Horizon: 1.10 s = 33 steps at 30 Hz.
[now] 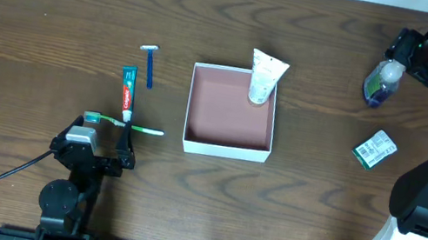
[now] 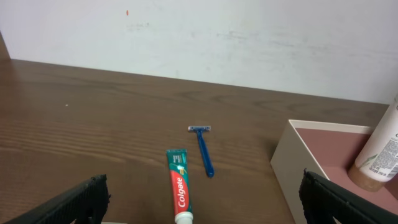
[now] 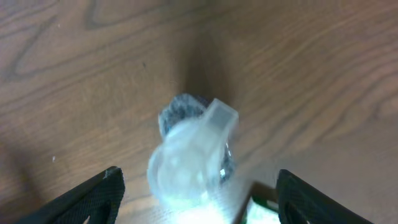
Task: Pack container
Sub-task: 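Move the right gripper to the soap pump bottle and grasp it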
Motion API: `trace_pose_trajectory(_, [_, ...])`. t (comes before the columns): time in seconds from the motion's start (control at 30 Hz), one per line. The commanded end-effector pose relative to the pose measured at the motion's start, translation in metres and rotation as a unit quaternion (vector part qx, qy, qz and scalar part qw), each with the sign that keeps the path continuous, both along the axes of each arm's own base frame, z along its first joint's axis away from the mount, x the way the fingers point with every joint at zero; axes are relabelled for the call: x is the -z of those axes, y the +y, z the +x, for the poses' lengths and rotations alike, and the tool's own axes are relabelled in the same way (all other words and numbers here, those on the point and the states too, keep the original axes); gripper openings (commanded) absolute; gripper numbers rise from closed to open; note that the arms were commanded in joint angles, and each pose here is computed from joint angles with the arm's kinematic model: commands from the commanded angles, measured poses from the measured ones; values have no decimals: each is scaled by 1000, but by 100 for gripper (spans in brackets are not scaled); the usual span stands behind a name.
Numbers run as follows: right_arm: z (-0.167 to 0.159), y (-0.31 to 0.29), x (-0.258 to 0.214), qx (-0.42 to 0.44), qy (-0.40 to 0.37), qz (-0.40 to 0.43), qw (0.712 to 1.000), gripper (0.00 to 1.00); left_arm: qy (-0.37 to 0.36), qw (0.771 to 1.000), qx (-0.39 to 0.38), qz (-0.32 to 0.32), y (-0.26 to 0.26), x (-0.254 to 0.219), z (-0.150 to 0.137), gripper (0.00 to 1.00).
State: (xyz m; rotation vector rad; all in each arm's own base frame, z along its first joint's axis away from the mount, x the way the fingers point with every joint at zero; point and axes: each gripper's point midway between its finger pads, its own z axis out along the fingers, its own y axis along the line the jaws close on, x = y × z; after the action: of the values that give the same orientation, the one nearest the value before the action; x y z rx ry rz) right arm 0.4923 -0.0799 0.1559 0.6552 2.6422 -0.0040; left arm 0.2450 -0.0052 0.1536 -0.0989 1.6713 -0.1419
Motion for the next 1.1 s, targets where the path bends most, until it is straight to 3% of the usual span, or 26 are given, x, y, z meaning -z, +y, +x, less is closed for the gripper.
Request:
trace_pose_trajectory(0.0, [-1,-4,8,10,-3,-2,1000,75,24,1000,7,-3,-3,15,-1,98])
trace_pose_trajectory(0.23, [6,-5,25,8,-16,-5,1000,61,24,1000,7,-3,-3,15,-1,98])
trace_pose_trajectory(0.4, [10,-4,26,-5,-23,-8,1000,44,24,1000,7,-3,-3,15,-1,98])
trace_pose_trajectory(0.7, [13,1,25,-43,-26,-11,999,32,24,1000,7,-3,-3,15,-1,98])
trace_pose_trajectory(0.77, [13,3,26,-45,-26,-4,999,22,24,1000,7,-3,-3,15,-1,98])
trace_pose_trajectory(1.07, [15,23,22,-99,-37,33,994,17,24,1000,7,-3,-3,15,-1,98])
